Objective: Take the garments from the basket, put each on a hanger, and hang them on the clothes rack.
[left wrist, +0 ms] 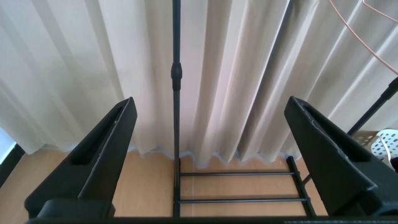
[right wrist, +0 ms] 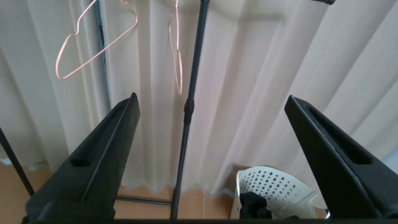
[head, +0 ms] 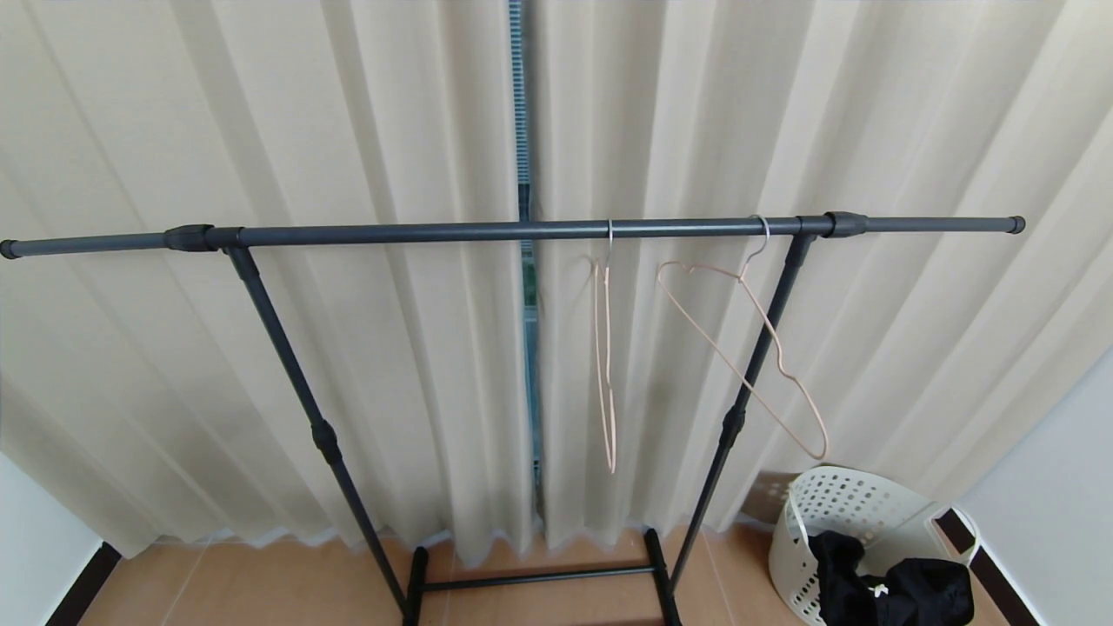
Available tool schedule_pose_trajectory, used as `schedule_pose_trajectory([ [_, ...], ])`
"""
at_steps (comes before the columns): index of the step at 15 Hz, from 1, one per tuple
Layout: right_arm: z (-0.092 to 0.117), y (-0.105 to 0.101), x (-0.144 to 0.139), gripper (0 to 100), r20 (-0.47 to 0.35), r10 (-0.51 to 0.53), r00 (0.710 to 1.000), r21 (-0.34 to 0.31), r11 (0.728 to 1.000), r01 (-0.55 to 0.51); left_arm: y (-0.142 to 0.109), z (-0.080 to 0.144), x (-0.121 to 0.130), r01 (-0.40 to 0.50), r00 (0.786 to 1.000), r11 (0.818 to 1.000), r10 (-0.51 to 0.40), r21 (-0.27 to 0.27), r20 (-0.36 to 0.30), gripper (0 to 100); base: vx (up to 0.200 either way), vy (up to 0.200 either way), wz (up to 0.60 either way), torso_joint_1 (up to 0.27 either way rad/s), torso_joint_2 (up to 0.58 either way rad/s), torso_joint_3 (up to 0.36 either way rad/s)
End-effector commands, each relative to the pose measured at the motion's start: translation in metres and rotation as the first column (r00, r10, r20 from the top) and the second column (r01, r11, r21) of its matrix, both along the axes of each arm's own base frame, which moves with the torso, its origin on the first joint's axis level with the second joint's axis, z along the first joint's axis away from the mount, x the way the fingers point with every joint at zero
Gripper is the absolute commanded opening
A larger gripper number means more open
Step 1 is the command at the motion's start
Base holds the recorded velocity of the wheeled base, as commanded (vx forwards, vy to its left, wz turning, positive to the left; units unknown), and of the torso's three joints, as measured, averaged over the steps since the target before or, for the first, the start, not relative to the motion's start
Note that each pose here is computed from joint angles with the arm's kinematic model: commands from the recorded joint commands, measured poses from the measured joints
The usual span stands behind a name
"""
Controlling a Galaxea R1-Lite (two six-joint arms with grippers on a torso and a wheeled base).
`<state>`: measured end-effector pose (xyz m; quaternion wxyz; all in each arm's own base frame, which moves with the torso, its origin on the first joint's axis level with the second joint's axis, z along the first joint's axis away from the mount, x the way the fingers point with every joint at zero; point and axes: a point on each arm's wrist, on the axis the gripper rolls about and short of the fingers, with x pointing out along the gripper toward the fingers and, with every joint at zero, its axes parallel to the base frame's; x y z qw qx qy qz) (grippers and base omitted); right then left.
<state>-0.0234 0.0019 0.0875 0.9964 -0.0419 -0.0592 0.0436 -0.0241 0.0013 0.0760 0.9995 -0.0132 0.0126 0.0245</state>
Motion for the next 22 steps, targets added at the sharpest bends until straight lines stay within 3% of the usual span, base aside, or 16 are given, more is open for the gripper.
schedule_pose_trajectory([
  [1,0.0001,0.0,0.0001,100,0.0,0.0,1.0,-0.001,1.0,0.0,0.0,-0.0001,0.0,0.0,1.0,1.0,0.0,0.0,0.0,100,0.0,0.0,0.0,0.0,0.0,0.0],
  [6,0.0001,0.0,0.0001,100,0.0,0.0,1.0,-0.001,1.0,0.0,0.0,-0.0001,0.0,0.0,1.0,1.0,0.0,0.0,0.0,100,0.0,0.0,0.0,-0.021,0.04,0.025],
  [22,0.0002,-0.0001,0.0,100,0.001,-0.002,1.0,0.006,1.0,0.002,0.0,0.0002,-0.0001,0.001,1.0,1.0,-0.001,-0.002,0.0,100,0.0,0.0,0.0,-0.153,0.35,0.192],
])
